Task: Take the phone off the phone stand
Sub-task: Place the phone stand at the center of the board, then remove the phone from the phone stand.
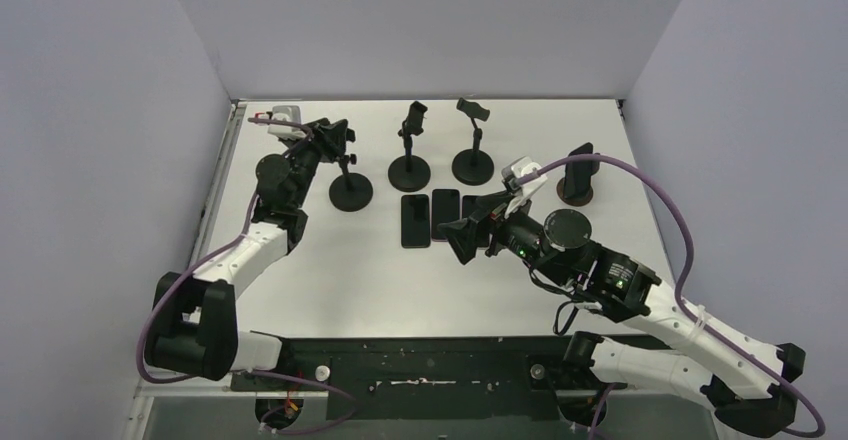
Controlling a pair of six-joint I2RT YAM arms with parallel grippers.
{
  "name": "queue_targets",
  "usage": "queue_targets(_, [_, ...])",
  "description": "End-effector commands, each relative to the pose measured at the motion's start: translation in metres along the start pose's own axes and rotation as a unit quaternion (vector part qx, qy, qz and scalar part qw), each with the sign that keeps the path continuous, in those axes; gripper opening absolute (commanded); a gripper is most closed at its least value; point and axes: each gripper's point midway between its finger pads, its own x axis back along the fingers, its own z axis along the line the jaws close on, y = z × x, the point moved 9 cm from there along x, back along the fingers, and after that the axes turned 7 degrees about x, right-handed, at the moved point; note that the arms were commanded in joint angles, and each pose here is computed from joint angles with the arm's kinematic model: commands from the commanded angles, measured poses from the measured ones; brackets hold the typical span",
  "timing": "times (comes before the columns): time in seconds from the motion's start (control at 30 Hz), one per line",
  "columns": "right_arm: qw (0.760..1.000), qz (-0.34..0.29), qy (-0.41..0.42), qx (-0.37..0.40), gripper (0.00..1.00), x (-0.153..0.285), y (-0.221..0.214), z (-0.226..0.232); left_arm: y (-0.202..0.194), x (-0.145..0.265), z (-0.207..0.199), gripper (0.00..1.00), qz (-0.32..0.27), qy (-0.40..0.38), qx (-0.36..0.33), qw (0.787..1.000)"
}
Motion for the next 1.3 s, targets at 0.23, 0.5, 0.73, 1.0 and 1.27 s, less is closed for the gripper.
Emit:
queue_targets(0.23, [1.0,-0.017,0.007,-0.025,0.97,-0.011,0.005,0.007,0.03,0.041,-0.013,0.68,-0.037,-0.003,-0.008,0.999])
queue_targets(0.5, [0.991,0.031,-0.115,-0.059,0.98,-0.055,0.019,-0.009,0.093,0.073,-0.028,0.97,-0.1,0.086,0.019,0.991])
queue_targets(0.73, [0.936,0.002,-0.25,-0.248,0.93,-0.077,0.012,-0.128,0.077,0.11,-0.024,0.97,-0.095,0.099,0.04,0.99])
queue_targets(1.0, [0.821,-0.055,-0.477,-0.309,0.88,-0.004,-0.031,-0.219,0.06,0.148,-0.027,0.98,-0.12,0.084,-0.005,0.989])
queue_targets(1.27, [0.754,-0.036,-0.587,-0.293,0.9,0.031,-0.07,-0.258,0.064,0.156,-0.039,0.97,-0.129,0.044,-0.007,0.991])
